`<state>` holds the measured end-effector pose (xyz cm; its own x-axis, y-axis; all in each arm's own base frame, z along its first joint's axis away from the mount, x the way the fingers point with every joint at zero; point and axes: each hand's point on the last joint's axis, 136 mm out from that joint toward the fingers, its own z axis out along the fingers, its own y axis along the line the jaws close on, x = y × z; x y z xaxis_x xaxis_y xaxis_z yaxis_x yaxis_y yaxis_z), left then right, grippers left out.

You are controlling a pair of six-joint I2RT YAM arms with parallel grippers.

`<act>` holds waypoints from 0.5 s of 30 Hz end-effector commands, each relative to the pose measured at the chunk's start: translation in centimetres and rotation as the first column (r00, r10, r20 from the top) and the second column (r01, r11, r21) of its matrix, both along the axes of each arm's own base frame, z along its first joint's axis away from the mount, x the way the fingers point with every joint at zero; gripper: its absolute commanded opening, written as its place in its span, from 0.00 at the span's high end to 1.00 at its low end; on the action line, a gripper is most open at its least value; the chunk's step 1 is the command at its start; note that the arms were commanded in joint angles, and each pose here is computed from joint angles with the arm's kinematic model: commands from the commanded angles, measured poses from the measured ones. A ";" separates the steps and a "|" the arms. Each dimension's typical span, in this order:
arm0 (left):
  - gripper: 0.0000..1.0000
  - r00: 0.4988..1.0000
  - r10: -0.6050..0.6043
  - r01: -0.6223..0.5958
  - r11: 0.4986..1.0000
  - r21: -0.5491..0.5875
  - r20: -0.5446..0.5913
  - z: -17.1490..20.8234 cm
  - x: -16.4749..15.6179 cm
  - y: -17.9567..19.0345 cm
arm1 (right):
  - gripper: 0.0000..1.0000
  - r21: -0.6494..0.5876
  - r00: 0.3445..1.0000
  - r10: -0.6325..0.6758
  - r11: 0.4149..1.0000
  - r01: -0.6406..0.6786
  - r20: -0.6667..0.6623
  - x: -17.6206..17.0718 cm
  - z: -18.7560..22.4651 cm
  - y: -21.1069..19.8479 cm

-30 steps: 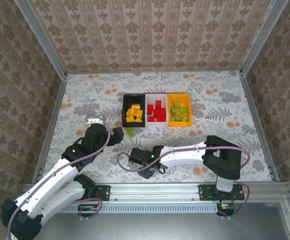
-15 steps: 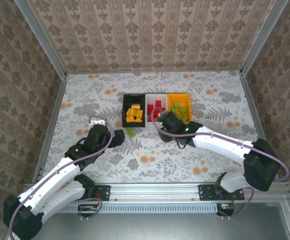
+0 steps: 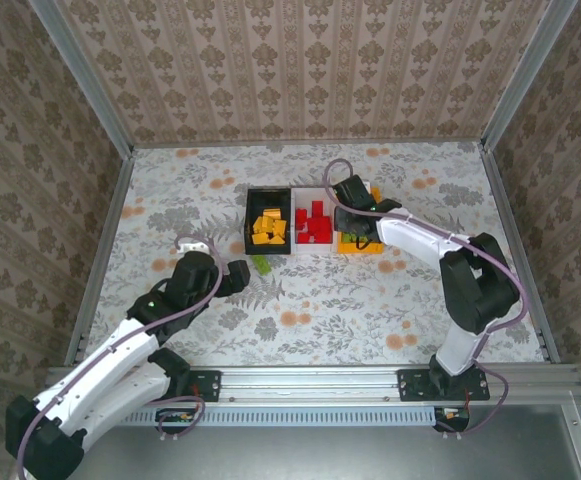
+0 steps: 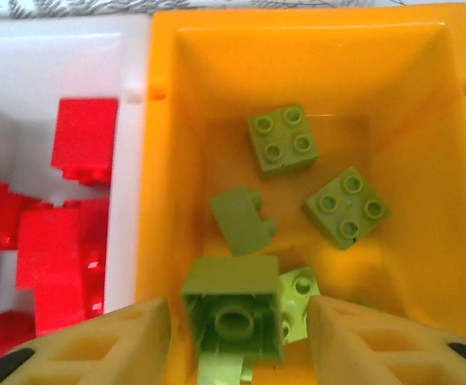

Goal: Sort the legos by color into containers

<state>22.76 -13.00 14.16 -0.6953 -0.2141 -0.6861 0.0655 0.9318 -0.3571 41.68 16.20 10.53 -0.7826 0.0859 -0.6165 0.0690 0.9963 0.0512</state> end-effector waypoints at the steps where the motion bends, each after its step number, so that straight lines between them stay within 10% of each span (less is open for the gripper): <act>1: 0.00 1.000 0.019 -0.019 0.999 -0.029 0.002 0.2 -0.2 0.3 | 0.33 0.035 0.999 -0.018 0.999 0.016 0.048 1.0 1.8 0.6; 15: 0.00 0.996 0.071 -0.070 0.997 -0.010 0.049 1.3 -0.8 2.4 | 0.13 0.120 0.921 0.378 0.914 -0.387 0.096 -9.3 2.0 13.8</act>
